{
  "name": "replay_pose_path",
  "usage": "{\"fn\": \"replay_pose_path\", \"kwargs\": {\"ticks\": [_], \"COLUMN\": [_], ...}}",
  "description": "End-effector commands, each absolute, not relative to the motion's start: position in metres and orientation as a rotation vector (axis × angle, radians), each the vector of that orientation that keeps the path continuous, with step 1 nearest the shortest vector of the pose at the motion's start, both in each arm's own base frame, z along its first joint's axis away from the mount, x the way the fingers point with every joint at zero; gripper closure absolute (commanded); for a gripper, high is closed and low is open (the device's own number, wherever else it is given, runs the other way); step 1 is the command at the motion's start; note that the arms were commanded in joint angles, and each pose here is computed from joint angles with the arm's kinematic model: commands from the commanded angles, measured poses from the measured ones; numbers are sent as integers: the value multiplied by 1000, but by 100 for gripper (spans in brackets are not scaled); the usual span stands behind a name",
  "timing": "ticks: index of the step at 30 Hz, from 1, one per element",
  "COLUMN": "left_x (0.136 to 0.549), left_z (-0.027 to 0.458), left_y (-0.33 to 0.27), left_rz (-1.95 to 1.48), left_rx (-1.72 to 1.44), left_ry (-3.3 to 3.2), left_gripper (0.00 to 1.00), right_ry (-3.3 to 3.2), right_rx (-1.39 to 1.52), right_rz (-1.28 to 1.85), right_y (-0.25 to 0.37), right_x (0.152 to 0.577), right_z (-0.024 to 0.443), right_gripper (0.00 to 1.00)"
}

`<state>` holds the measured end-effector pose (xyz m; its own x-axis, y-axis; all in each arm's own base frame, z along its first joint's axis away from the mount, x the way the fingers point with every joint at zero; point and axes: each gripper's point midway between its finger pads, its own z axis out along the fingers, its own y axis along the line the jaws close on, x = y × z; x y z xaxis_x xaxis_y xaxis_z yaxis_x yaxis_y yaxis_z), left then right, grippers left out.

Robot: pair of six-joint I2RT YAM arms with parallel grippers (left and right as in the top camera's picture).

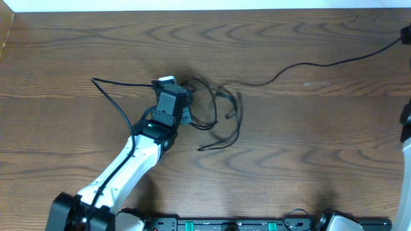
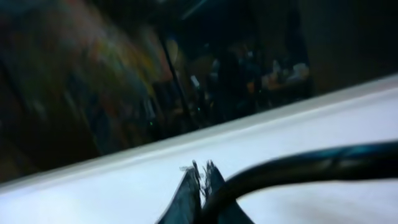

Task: Untangle cables
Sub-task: 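Pull the black cable out to the upper right edge with the right gripper, then release the black cable and raise the right gripper at the right edge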

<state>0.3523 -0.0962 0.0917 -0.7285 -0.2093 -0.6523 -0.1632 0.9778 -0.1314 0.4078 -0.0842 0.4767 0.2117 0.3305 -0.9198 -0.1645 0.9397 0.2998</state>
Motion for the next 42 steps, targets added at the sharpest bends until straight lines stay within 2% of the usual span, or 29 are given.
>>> {"fn": "replay_pose_path", "kwargs": {"ticks": [1,11,14,24,31,38,42], "left_x": [359,353,352,351,351,349,349], "left_z": [89,41,36,35,35,34,34], "left_y": [-56,-54,-54,-54,-54,-53,-53], "left_rz": [222,310,319,322,323,329,330], "left_rx": [-326,-296,-293,-292,-291,-288,-289], "left_ry": [2332,2454,2465,2469,2470,2479,2480], "left_gripper": [92,92,92,92,92,92,92], "right_ry": [1232,1060,1046,956,1134,1435,1519], "right_rx": [66,-1,-21,-63,-204,-436,-346], "right_rz": [156,-49,-131,-724,-726,-507,-266], "right_y": [-89,-88,-86,-81,-47,-1,18], "right_x": [391,353,346,317,337,371,382], "right_z": [525,614,628,668,631,540,508], "right_gripper": [99,99,99,99,99,99,99]}}
